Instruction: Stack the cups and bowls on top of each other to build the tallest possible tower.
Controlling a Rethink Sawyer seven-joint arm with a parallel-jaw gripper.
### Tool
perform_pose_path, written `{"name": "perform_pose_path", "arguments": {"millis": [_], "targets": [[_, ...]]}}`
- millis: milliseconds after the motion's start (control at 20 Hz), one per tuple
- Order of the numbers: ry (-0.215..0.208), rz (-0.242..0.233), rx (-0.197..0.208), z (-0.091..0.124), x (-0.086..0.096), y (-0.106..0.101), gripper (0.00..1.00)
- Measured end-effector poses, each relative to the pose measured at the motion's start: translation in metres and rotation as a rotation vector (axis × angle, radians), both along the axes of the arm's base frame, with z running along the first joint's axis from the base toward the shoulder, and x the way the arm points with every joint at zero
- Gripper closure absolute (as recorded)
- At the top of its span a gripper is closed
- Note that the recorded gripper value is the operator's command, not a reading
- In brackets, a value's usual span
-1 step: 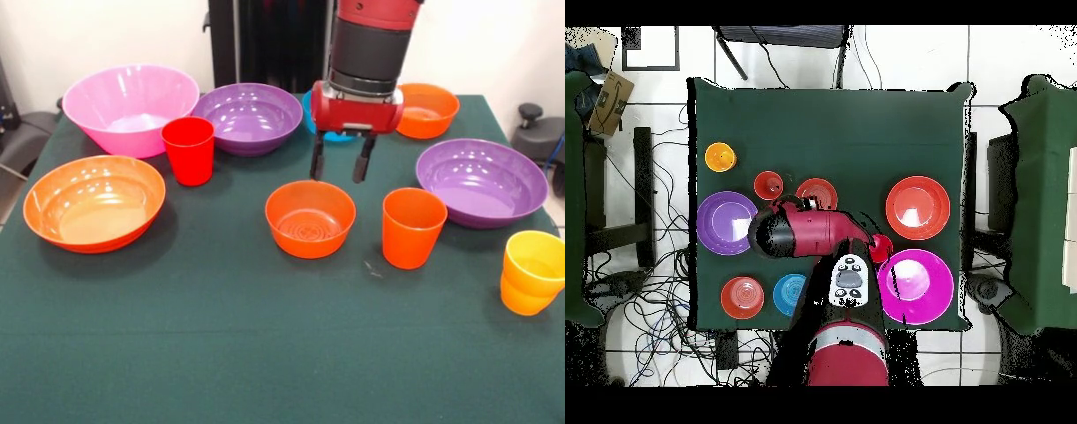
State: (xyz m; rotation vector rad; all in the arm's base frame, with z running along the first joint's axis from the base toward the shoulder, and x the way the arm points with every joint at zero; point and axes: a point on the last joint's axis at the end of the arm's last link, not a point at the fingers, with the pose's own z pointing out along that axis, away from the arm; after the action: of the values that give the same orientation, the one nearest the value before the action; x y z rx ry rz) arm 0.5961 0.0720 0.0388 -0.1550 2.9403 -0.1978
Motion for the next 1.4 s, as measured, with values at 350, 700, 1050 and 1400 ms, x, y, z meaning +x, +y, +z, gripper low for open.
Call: {"name": "perform_pose_path", "arguments": {"millis": [350,700,1050,1400], "targets": [[0.128,-0.063,0.046,0.014,0.004,0.019,0.00],[0.162,-0.073,0.069,0.024,0.019,0.045,0.00],[0.098,-0.073,0.093,0.037,0.044,0.093,0.00],[0.058,-0.097,0.106,0.047,0.059,0.110,0.00]]}}
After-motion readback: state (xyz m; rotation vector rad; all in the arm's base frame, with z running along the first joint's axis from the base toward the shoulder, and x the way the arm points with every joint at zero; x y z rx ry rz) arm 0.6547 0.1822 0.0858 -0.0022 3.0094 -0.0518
